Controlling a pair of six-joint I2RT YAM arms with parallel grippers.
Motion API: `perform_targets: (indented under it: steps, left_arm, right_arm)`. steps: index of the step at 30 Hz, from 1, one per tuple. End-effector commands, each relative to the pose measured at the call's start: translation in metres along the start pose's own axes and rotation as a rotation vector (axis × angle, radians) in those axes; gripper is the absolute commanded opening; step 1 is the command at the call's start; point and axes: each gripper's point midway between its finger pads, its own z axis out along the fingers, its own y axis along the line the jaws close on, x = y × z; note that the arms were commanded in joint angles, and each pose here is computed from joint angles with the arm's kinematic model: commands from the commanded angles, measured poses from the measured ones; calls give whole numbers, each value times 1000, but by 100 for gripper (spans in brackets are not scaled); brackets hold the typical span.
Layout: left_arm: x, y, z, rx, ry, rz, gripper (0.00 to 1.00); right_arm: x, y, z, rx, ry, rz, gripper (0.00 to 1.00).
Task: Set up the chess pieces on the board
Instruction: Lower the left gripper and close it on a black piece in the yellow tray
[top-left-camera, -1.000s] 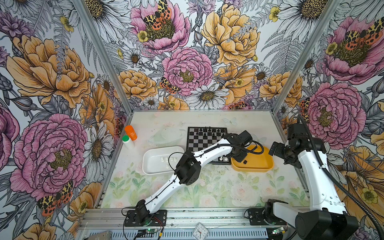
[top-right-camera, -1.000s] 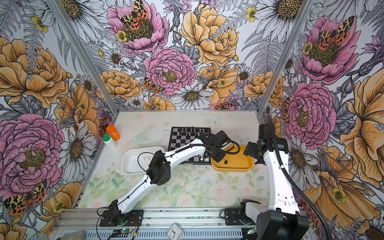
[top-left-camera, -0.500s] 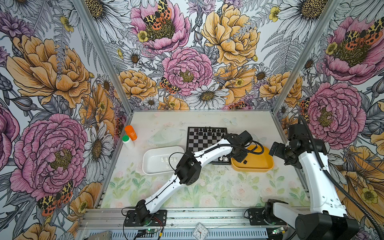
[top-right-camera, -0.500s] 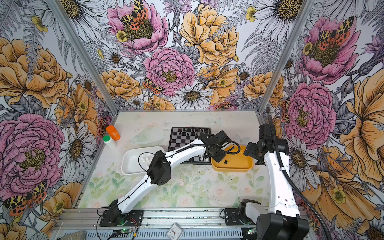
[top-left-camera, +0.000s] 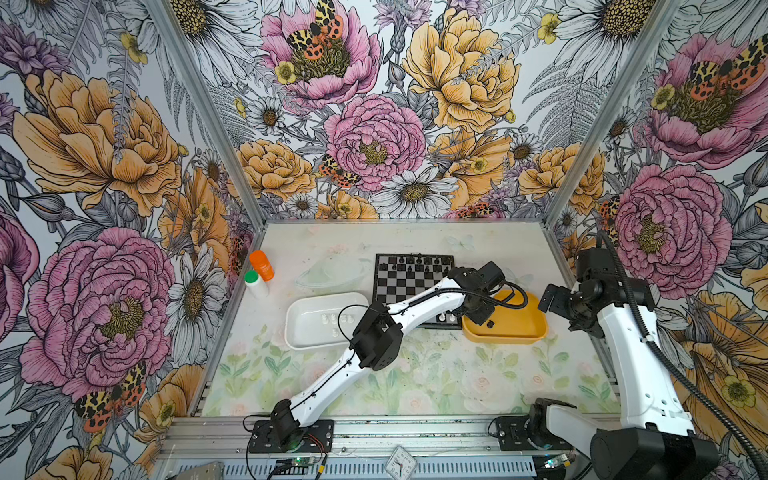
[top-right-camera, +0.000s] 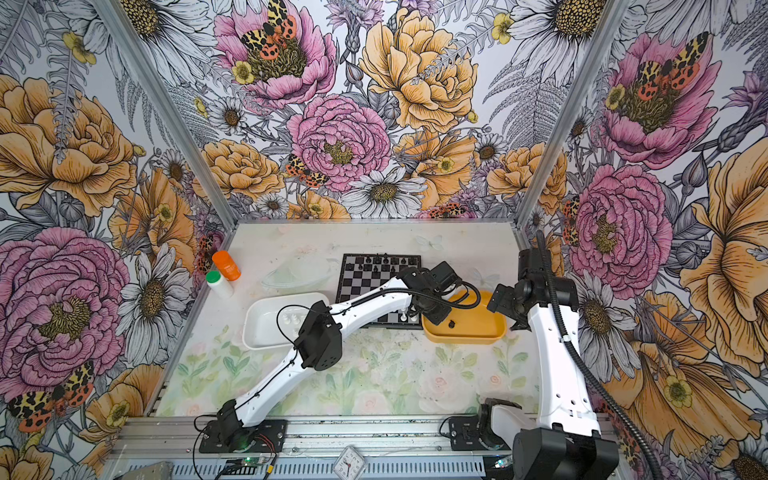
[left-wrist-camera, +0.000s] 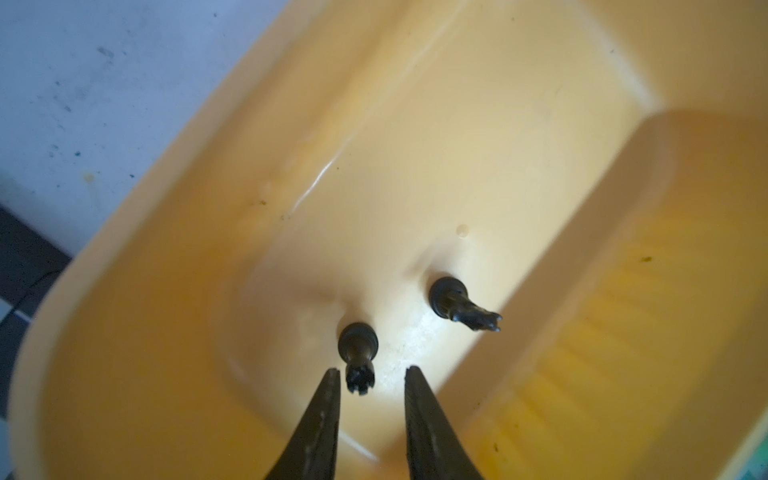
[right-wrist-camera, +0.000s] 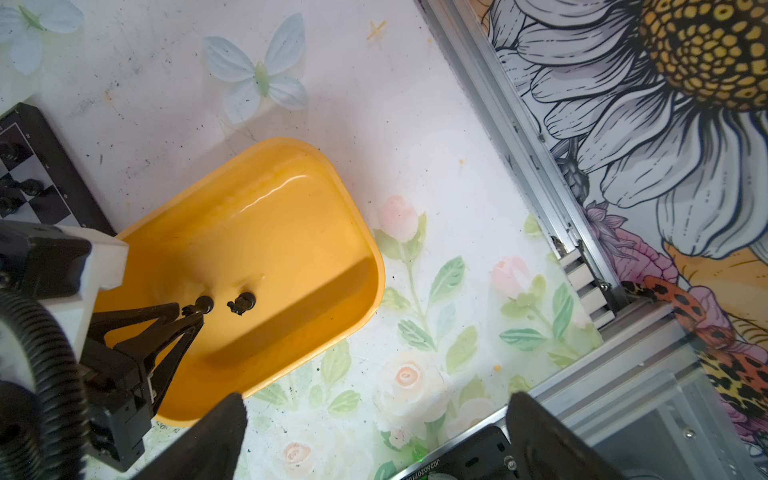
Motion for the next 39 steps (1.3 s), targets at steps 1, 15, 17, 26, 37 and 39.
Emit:
perform_targets:
  steps: [1, 15, 17, 26, 37, 39]
  left_arm:
    - [3, 11, 12, -33, 11, -7, 29]
    - [8, 12, 14, -63, 22, 20, 30]
    - [10, 13, 15, -69, 27, 24, 30]
    - [14, 9, 17, -78, 38, 46, 33]
    - [10, 8, 12, -80, 25, 52, 27]
    - [10, 9, 12, -80, 26, 50, 25]
  right_arm:
    - [-3, 0, -8, -14, -34, -10, 100]
    - [0, 0, -10, -25, -40, -11, 100]
    - [0, 1, -10, -29, -41, -11, 100]
    - [1, 1, -11, -31, -48, -11, 100]
    - [1, 1, -11, -34, -52, -13, 100]
    - [1, 1, -11, -36, -53, -15, 100]
